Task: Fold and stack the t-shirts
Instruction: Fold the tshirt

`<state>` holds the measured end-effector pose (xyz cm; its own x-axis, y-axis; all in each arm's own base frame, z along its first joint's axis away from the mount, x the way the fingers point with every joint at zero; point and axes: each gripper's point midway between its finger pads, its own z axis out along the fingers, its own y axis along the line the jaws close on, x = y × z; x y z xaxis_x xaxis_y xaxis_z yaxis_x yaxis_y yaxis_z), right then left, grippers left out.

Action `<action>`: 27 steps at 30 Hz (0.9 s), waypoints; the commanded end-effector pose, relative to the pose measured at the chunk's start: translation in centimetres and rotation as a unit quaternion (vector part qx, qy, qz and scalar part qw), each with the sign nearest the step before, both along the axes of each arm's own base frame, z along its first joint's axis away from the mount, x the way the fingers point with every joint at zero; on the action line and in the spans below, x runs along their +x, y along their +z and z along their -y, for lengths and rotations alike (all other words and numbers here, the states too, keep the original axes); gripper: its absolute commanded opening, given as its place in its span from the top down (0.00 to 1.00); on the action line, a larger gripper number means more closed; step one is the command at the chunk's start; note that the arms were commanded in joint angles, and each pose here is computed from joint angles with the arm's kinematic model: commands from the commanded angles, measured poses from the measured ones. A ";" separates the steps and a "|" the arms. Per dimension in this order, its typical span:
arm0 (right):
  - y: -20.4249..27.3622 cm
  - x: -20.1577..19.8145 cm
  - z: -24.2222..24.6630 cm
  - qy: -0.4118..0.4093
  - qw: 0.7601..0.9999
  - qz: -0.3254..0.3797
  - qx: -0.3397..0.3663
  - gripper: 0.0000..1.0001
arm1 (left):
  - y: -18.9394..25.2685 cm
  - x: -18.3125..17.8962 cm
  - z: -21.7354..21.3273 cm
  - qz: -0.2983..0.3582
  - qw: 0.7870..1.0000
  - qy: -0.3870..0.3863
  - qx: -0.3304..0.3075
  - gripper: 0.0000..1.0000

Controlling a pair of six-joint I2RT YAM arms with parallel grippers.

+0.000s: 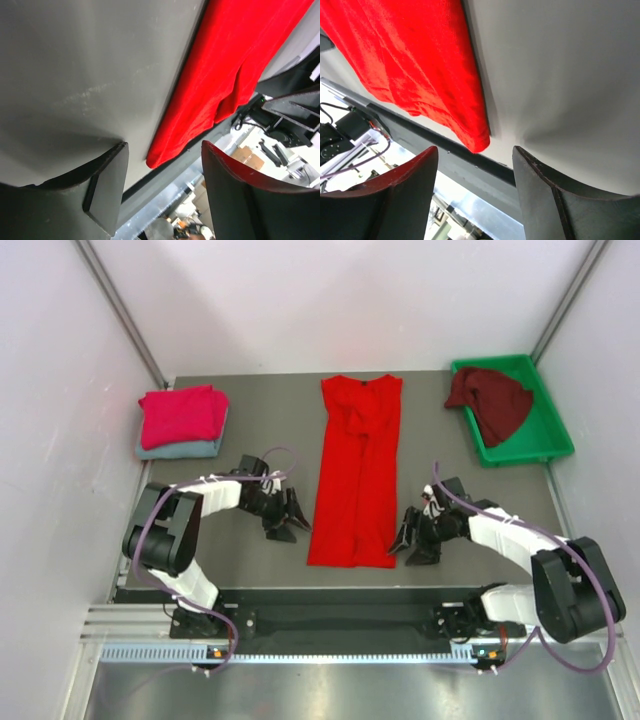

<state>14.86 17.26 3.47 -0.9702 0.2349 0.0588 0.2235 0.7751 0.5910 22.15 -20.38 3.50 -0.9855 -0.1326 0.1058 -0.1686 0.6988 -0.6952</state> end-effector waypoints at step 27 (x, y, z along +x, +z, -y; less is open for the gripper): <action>-1.7 0.7 -2.7 0.015 1.000 -0.014 0.018 0.53 | -3.3 -4.4 2.1 -0.047 0.999 -0.009 0.006 0.68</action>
